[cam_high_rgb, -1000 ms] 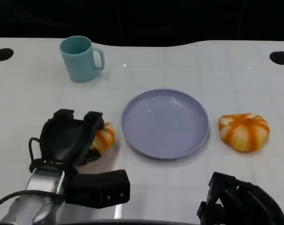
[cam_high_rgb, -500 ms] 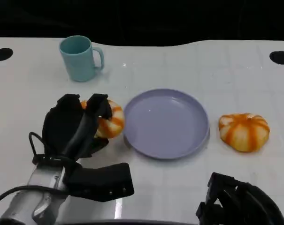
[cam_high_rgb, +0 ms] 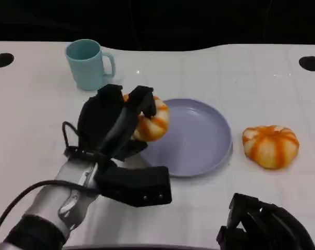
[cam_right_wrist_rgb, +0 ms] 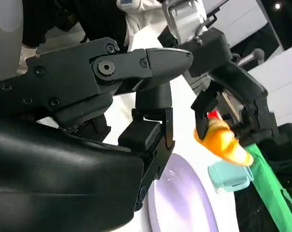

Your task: Grasp the bread from the table and place it into the plate.

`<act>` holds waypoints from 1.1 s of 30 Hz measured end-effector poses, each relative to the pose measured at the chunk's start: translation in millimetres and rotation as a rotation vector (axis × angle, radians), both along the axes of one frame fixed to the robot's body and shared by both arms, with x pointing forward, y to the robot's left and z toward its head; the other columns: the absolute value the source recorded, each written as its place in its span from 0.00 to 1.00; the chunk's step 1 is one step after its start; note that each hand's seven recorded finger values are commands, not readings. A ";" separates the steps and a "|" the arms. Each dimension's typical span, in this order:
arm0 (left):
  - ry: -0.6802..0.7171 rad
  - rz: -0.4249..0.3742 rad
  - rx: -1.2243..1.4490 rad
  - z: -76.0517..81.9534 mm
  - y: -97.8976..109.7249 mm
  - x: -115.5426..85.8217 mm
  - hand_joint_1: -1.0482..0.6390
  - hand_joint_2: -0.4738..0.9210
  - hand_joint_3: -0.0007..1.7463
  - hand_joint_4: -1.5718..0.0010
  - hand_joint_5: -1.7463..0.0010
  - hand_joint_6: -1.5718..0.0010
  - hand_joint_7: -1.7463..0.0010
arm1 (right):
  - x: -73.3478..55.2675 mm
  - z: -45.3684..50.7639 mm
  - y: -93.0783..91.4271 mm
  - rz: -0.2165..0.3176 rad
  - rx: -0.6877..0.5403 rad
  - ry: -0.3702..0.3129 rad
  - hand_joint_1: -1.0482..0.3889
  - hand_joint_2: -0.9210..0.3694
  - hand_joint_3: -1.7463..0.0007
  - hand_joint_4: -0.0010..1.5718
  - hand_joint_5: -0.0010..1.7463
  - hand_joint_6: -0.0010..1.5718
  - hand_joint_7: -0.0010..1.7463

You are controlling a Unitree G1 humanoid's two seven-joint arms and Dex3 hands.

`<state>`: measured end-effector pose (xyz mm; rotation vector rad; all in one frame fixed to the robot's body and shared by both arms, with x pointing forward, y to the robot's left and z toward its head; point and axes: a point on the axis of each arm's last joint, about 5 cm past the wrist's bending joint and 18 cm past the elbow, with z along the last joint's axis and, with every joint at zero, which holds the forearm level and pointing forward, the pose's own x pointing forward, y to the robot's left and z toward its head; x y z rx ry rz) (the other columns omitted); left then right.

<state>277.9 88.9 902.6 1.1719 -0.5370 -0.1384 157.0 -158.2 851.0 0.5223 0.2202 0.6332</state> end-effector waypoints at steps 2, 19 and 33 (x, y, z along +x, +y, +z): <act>0.020 -0.015 0.001 0.6 -3.8 2.3 0.53 0.66 0.57 0.42 0.00 0.56 0.00 | -0.2 -0.1 -0.1 0.001 0.000 0.000 0.23 0.00 0.88 0.56 0.91 0.49 0.80; 0.169 -0.122 0.015 4.4 -42.8 15.6 0.50 0.76 0.38 0.44 0.00 0.44 0.37 | -3.2 -0.8 0.8 0.011 0.005 0.003 0.23 0.00 0.87 0.55 0.90 0.49 0.79; 0.375 -0.186 0.134 7.3 -43.3 17.1 0.29 1.00 0.07 0.72 0.80 0.76 1.00 | -3.1 -0.6 2.8 0.022 0.008 -0.005 0.22 0.00 0.88 0.55 0.91 0.49 0.80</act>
